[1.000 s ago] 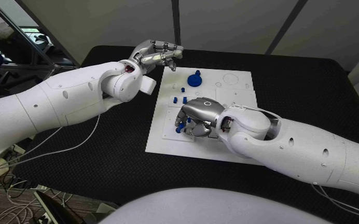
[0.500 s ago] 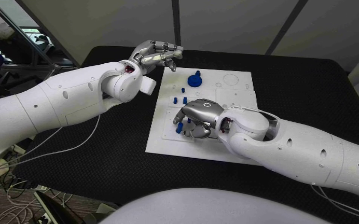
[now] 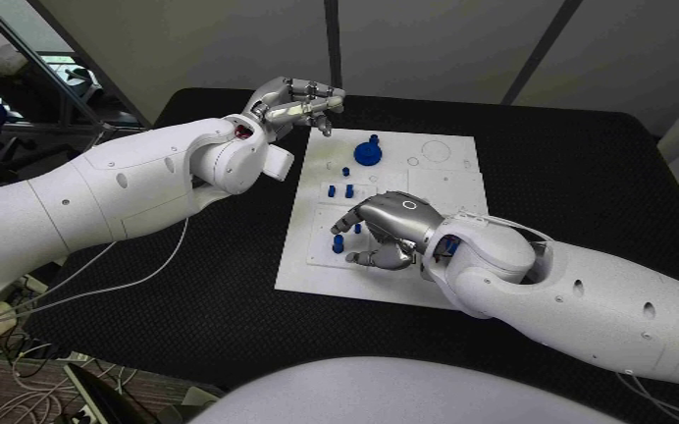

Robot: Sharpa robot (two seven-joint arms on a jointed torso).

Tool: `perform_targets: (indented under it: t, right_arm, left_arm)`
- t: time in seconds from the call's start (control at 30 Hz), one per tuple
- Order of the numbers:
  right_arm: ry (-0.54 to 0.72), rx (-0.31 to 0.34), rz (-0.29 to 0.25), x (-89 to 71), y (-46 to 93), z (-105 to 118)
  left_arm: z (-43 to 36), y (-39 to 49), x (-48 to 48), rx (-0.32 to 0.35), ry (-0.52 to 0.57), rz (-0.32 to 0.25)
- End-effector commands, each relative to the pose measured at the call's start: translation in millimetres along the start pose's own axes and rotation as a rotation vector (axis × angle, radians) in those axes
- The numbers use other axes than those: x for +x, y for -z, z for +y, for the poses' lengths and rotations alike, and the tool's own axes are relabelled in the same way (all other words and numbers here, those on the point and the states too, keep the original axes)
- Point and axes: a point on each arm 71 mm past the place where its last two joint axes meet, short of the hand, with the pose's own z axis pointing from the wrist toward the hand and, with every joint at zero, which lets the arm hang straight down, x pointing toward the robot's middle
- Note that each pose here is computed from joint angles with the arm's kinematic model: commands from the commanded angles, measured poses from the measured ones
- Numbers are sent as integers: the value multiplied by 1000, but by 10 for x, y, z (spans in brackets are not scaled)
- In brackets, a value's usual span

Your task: Assemble the parts on the task board

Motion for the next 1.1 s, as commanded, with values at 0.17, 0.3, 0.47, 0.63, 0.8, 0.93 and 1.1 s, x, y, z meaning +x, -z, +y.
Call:
perform_targets:
  t: [0.17,0.3,0.47,0.63,0.8,0.93,1.1]
  right_arm:
    - [-159,74,-156,-364,276,-172]
    - [-264,178,-189,-541,498,-394]
    - [-302,345,-172,-642,891,-708]
    - [-259,483,-115,-649,1160,-902]
    - [-189,598,-77,-653,1362,-1032]
    - [-151,646,-59,-633,1433,-1061]
    - [-108,669,-30,-567,1437,-1034]
  left_arm:
    - [-14,6,-11,2,4,6]
    - [-16,14,-23,0,3,4]
    - [-19,32,-52,-1,-1,-3]
    - [-23,46,-69,-2,-3,-8]
    - [-25,57,-80,-3,-5,-10]
    - [-25,58,-80,-3,-5,-10]
    - [-24,60,-82,-3,-5,-10]
